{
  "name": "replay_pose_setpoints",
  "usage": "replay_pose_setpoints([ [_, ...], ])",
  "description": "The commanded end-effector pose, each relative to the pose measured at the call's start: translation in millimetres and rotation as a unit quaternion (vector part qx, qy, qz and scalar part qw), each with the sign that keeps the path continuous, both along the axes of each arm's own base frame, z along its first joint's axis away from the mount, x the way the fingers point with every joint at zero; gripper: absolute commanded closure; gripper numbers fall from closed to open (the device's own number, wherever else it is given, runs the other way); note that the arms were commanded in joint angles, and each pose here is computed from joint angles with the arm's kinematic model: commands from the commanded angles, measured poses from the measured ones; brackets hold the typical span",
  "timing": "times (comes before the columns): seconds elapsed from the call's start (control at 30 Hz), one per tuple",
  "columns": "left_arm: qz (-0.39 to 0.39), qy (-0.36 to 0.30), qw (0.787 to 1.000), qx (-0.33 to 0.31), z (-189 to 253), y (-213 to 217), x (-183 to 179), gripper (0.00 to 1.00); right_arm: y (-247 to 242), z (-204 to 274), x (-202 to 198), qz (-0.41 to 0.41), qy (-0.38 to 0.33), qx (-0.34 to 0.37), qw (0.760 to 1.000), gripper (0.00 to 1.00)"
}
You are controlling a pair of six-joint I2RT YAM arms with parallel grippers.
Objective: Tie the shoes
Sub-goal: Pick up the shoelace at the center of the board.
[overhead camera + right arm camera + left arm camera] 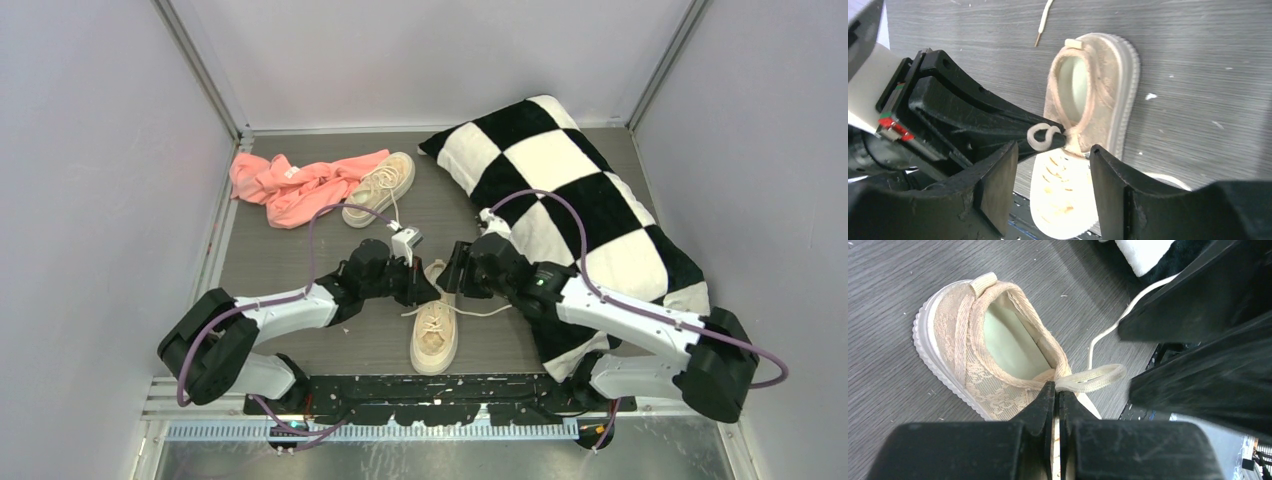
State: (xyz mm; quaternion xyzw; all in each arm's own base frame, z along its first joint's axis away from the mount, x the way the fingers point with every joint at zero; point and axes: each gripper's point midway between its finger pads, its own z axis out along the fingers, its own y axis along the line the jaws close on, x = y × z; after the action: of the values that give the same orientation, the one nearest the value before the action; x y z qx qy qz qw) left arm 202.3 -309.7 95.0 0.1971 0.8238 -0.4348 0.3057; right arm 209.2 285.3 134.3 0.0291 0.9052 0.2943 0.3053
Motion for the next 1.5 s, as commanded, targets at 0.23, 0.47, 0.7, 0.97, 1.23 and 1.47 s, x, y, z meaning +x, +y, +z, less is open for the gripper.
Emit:
replay_pose_setpoints([
  [0.23, -0.019, -0.051, 0.997, -0.060, 30, -8, -3, 1.00, -139, 31, 4, -0.162, -0.055, -0.165, 0.971, 0.47],
  [0.47, -0.026, -0.064, 0.995, -0.072, 30, -8, -6, 1.00, -146, -14, -30, -0.135, 0.035, -0.196, 0.971, 0.53],
  [0.7, -0.023, -0.073, 0.995, -0.068, 27, -6, -4, 1.00, -151, -23, -15, -0.190, 0.011, -0.188, 0.964, 0.36],
  [0.97, -0.018, -0.081, 0.995, -0.062, 29, -3, -3, 1.00, -133, 1, -17, -0.187, -0.015, -0.077, 0.979, 0.42],
  [1.23, -0.005, -0.085, 0.995, -0.060, 31, 0, 0, 1.00, -115, 11, -35, -0.175, -0.012, 0.006, 0.984, 0.39],
  [1.47, -0.008, -0.090, 0.994, -0.058, 33, 3, -3, 1.00, -111, -32, -32, -0.211, 0.031, -0.016, 0.977, 0.38],
])
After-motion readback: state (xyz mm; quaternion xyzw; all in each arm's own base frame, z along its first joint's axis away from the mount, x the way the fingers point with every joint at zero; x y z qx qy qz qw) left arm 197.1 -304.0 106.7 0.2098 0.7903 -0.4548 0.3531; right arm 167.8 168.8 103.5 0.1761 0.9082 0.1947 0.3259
